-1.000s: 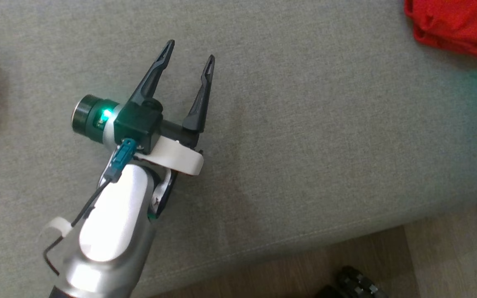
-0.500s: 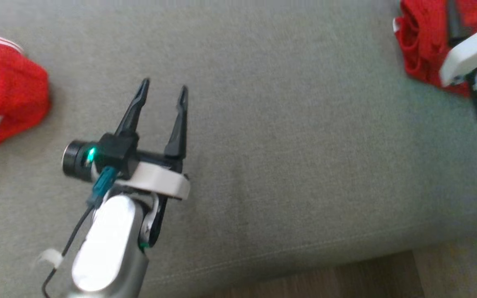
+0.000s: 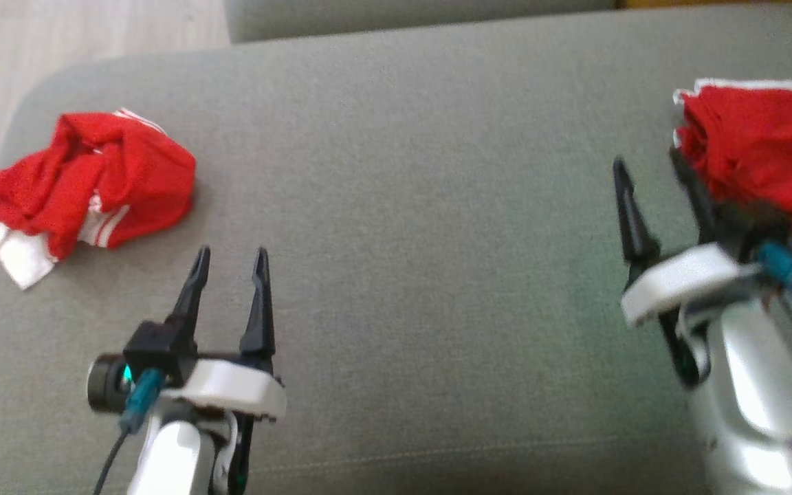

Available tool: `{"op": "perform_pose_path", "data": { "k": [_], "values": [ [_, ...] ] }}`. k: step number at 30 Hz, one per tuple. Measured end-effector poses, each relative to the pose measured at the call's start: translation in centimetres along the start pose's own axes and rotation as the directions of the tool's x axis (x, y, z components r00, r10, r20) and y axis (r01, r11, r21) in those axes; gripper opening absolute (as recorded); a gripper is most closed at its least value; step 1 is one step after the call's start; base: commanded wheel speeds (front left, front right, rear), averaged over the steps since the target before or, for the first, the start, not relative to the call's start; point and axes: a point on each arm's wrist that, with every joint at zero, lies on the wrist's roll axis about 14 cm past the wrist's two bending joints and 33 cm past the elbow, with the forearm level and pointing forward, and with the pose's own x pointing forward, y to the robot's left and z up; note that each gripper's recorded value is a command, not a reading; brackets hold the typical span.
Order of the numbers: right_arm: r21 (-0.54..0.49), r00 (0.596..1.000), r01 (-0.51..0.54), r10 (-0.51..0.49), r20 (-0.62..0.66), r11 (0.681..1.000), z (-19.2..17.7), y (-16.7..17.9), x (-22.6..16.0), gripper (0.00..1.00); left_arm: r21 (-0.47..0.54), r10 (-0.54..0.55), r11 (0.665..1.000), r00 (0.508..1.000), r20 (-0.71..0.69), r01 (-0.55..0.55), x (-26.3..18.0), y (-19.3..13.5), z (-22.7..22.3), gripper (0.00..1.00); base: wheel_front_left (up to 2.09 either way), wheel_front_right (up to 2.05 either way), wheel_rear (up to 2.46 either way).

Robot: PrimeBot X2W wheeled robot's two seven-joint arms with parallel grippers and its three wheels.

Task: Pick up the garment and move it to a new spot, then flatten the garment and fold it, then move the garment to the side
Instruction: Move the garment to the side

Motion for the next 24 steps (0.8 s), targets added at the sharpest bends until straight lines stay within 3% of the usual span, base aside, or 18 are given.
{"op": "perform_pose_path", "data": {
  "k": [9,24],
  "values": [
    [0.042,1.0,0.0,0.002,-0.03,0.999,-1.5,1.4,-5.3,1.0,-0.008,0.089,0.996,0.996,0.003,-0.089,-3.6,2.0,0.5,1.0,0.0,0.0,0.0],
    [0.076,1.0,-0.008,0.009,-0.013,0.997,-1.0,2.0,-6.4,1.0,-0.01,0.096,0.995,0.995,0.02,-0.096,-4.3,2.0,1.0,1.0,0.0,0.0,0.0]
  ]
}}
